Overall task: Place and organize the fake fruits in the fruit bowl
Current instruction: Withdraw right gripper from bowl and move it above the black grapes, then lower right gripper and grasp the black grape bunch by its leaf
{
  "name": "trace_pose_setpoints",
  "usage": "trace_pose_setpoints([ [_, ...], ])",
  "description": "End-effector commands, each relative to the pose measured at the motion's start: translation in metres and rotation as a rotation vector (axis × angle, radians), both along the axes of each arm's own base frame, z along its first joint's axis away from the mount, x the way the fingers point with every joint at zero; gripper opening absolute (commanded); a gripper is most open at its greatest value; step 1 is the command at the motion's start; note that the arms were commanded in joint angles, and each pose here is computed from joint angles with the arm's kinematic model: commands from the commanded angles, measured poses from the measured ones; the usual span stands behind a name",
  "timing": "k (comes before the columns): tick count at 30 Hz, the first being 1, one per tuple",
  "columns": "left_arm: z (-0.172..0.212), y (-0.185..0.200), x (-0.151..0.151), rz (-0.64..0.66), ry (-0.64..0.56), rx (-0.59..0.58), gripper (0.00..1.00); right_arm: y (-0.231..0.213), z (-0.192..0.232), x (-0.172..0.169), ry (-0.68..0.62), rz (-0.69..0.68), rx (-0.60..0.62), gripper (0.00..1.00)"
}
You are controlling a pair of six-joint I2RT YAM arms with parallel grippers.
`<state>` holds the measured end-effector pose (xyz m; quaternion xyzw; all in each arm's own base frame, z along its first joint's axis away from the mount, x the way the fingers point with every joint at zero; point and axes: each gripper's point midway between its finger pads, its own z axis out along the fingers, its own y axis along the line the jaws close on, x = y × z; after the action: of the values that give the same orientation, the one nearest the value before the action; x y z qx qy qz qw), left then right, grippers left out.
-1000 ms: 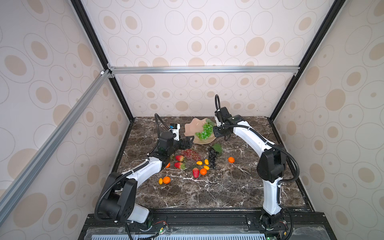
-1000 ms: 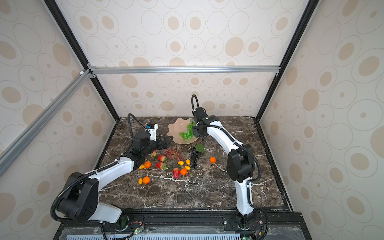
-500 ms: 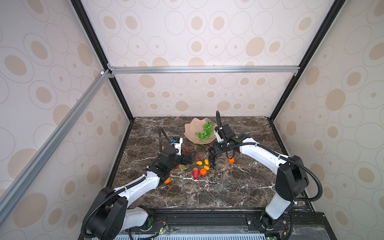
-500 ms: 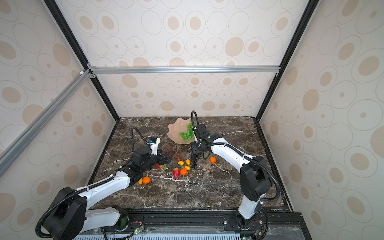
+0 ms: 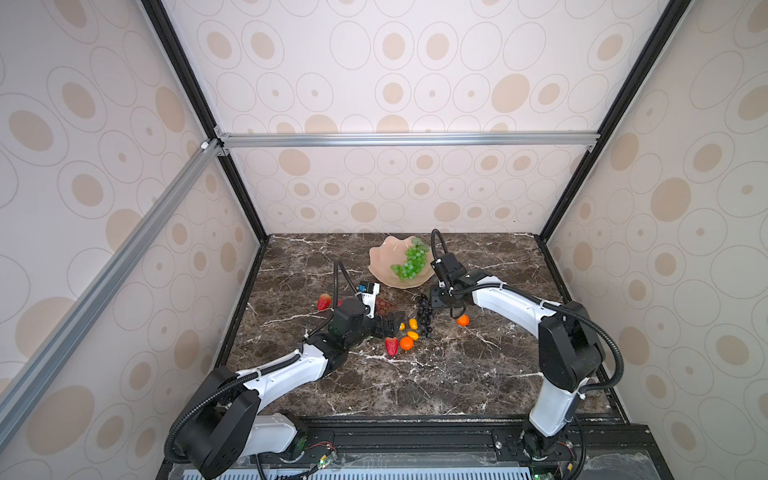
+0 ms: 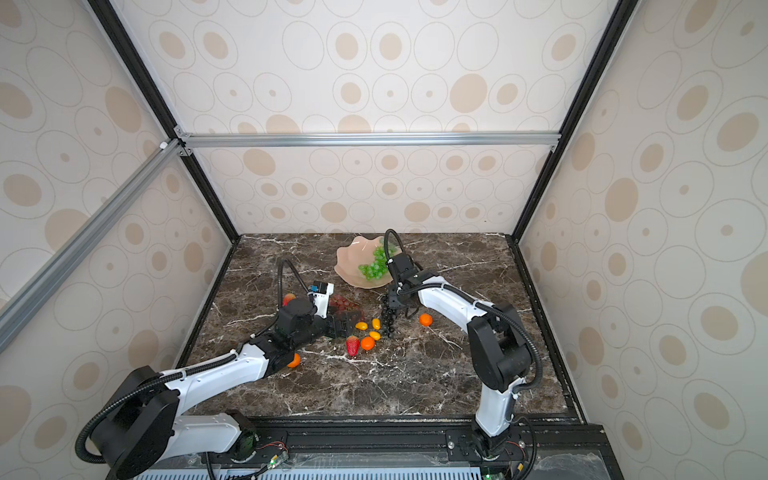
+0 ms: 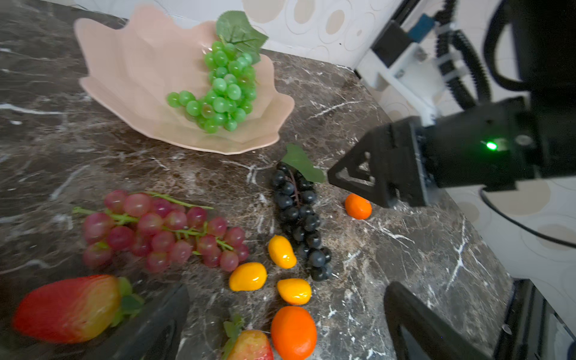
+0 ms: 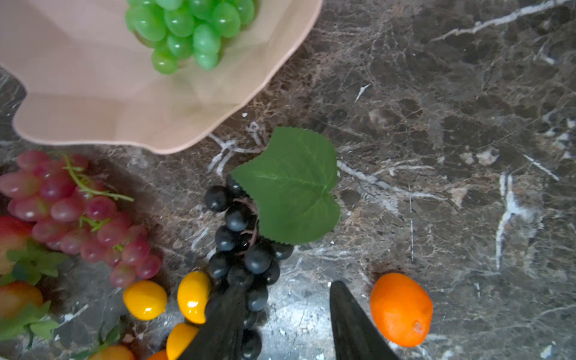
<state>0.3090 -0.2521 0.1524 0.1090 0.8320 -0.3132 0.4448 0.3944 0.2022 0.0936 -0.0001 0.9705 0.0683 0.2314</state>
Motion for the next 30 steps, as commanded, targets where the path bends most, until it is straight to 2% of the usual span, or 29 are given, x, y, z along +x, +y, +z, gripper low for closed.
trace_pose_setpoints([
  [1, 0.017, -0.018, 0.004, -0.039, -0.054, -0.014, 0.98, 0.000, -0.002, 0.015, 0.023, -0.044, 0.110, 0.49],
  [5, 0.016, -0.029, 0.001, -0.062, -0.047, -0.025, 0.98, -0.004, -0.010, 0.028, 0.045, -0.073, 0.196, 0.59],
  [10, 0.017, -0.035, 0.002, -0.076, -0.045, -0.028, 0.98, -0.003, -0.014, 0.046, 0.062, -0.101, 0.278, 0.62],
  [16, 0.020, -0.039, 0.004, -0.084, -0.047, -0.026, 0.98, 0.006, -0.021, 0.060, 0.092, -0.089, 0.280, 0.63],
  [21, 0.020, -0.040, 0.002, -0.091, -0.043, -0.027, 0.98, 0.007, -0.028, 0.064, 0.116, -0.091, 0.270, 0.74],
  [30, 0.020, -0.041, 0.002, -0.099, -0.040, -0.035, 0.98, 0.007, -0.047, 0.063, 0.177, -0.103, 0.245, 0.74],
])
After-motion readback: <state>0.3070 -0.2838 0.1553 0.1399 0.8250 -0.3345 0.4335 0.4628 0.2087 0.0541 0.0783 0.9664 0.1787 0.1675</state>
